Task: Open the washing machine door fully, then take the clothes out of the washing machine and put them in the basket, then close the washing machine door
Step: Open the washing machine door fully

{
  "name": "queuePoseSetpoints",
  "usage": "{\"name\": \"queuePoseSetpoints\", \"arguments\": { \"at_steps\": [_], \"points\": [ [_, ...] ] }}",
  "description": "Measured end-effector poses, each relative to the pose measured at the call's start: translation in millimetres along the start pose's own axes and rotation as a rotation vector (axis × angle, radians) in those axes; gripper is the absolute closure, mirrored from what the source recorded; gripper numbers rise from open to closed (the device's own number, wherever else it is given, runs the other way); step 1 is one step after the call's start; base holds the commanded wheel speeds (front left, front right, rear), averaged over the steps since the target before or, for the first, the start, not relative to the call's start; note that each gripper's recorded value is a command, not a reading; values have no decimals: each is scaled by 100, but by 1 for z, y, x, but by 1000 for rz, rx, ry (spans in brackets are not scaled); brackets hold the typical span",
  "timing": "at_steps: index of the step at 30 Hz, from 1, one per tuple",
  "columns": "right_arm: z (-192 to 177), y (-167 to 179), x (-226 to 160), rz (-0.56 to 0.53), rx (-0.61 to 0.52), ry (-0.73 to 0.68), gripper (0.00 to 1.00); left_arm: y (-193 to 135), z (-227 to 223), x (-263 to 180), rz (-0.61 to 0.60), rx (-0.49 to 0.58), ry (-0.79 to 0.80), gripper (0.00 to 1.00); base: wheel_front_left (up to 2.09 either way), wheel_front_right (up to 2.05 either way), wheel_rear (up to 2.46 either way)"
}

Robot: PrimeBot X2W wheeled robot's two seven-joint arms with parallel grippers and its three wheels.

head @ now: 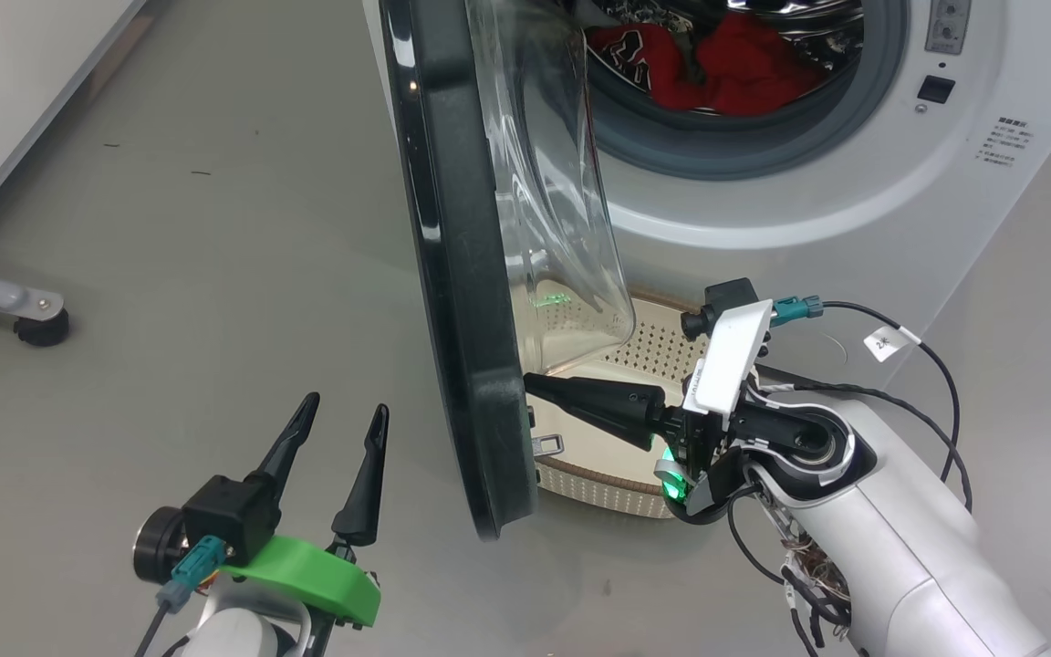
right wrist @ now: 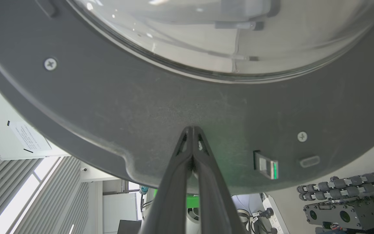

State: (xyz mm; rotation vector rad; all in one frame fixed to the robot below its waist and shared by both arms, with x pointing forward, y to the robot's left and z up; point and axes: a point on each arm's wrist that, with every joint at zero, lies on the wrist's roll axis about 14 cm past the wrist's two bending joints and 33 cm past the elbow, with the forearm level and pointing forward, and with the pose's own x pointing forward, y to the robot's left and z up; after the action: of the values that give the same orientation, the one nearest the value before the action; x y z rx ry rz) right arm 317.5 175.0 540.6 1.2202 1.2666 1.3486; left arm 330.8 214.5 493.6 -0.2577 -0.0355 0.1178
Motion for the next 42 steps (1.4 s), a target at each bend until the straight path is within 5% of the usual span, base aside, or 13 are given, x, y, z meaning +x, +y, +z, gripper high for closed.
{"name": "queuePoseSetpoints", "arguments": {
  "at_steps": [16, 27, 29, 30, 37, 42],
  "points": [
    [-1, 4, 5, 29, 25, -45, 100, 10, 4, -3, 36, 1, -15, 0, 0, 0, 0],
    [35, 6, -31, 83, 70, -322, 99, 7, 3, -1, 29, -7, -13, 0, 0, 0, 0],
    [39, 2, -40, 78, 78, -374, 45, 7, 2, 0, 30, -7, -12, 0, 0, 0, 0],
    [40, 0, -45, 78, 86, -400, 0, 6, 2, 0, 28, -7, -11, 0, 0, 0, 0],
    [58, -20, -87, 0, 44, -609, 0, 1, 1, 3, 10, -12, -8, 0, 0, 0, 0],
    [72, -30, -122, -124, -102, -767, 0, -1, 0, 3, 4, -14, -8, 0, 0, 0, 0]
  ]
}}
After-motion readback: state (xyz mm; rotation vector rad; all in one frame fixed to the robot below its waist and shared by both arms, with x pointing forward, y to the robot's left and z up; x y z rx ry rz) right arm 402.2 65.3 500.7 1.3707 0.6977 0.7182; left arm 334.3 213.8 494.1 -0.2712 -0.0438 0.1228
